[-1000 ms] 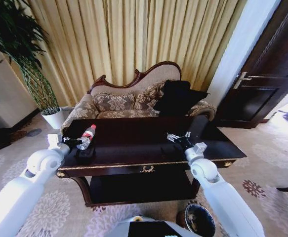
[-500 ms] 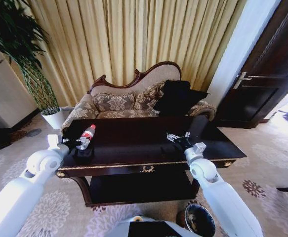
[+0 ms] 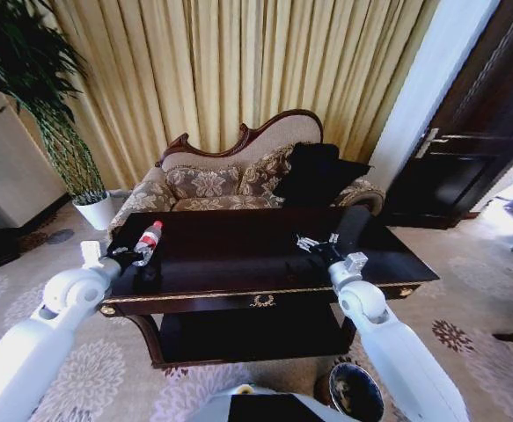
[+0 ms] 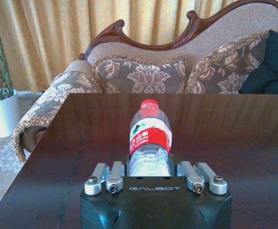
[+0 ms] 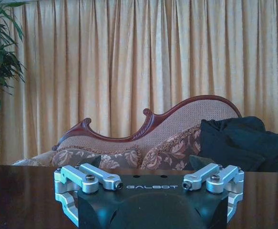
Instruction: Move to the front of the table and place the trash on the table into the trash bin.
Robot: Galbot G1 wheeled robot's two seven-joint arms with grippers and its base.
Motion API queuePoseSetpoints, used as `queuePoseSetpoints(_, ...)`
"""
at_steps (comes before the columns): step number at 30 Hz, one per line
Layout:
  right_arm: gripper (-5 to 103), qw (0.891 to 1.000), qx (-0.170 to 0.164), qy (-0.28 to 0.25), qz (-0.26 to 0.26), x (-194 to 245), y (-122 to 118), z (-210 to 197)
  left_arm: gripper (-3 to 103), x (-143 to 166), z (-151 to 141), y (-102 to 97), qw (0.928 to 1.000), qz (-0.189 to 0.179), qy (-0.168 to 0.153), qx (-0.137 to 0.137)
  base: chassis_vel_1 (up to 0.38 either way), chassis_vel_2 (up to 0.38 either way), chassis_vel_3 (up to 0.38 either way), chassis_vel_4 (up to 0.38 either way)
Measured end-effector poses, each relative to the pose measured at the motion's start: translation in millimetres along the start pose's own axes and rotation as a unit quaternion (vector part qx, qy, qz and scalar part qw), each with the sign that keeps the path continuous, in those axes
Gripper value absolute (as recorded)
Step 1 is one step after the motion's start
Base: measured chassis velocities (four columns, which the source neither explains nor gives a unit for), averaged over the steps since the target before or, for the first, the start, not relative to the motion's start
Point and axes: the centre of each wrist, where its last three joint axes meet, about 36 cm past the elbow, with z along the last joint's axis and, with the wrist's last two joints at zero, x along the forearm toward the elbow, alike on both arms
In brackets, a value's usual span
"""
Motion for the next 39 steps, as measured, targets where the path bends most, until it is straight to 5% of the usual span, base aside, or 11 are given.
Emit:
queuePoseSetpoints(11,100,1.0,0.002,0.0,0.004,-0.8,-2.2,1.8,29,-1.6,2.3,1.2,0.9999,0.007,-0.01,-0.007,0.0,0.0,0.0,0.0)
queuePoseSetpoints(14,100,1.0,0.002,0.0,-0.001,-0.1,1.0,-1.9,29,-2.1,9.0,2.8,0.9975,0.017,-0.051,-0.047,0.0,0.0,0.0,0.0)
queuePoseSetpoints(16,100,1.0,-0.006,0.008,-0.019,4.5,8.0,-5.9,29,-1.2,13.4,5.5,0.9902,0.037,-0.099,-0.091,0.0,0.0,0.0,0.0)
queuePoseSetpoints(20,100,0.998,-0.022,0.028,-0.044,12.7,16.5,-10.3,29,0.9,12.9,6.4,0.9789,0.047,-0.149,-0.132,0.0,0.0,0.0,0.0)
queuePoseSetpoints(22,100,0.995,-0.059,0.047,-0.071,18.5,23.9,-21.5,29,2.5,10.6,6.7,0.9637,0.054,-0.194,-0.175,0.0,0.0,0.0,0.0)
queuePoseSetpoints(29,100,0.974,-0.175,0.081,-0.121,25.4,36.1,-51.0,29,12.1,5.6,-4.7,0.9447,0.075,-0.246,-0.204,0.0,0.0,0.0,0.0)
queuePoseSetpoints(31,100,0.957,-0.228,0.091,-0.157,28.8,41.6,-67.5,29,18.8,2.7,-13.1,0.9358,0.088,-0.268,-0.211,0.0,0.0,0.0,0.0)
queuePoseSetpoints(32,100,0.957,-0.228,0.091,-0.157,28.8,41.6,-67.5,29,18.8,2.7,-13.1,0.9358,0.088,-0.268,-0.211,0.0,0.0,0.0,0.0)
queuePoseSetpoints(35,100,0.924,-0.313,0.097,-0.199,31.3,51.3,-91.9,29,31.1,-4.4,-25.6,0.9229,0.109,-0.295,-0.223,0.0,0.0,0.0,0.0)
queuePoseSetpoints(39,100,0.911,-0.335,0.091,-0.222,31.1,56.5,-104.3,29,43.0,-12.5,-38.3,0.9101,0.133,-0.311,-0.239,0.0,0.0,0.0,0.0)
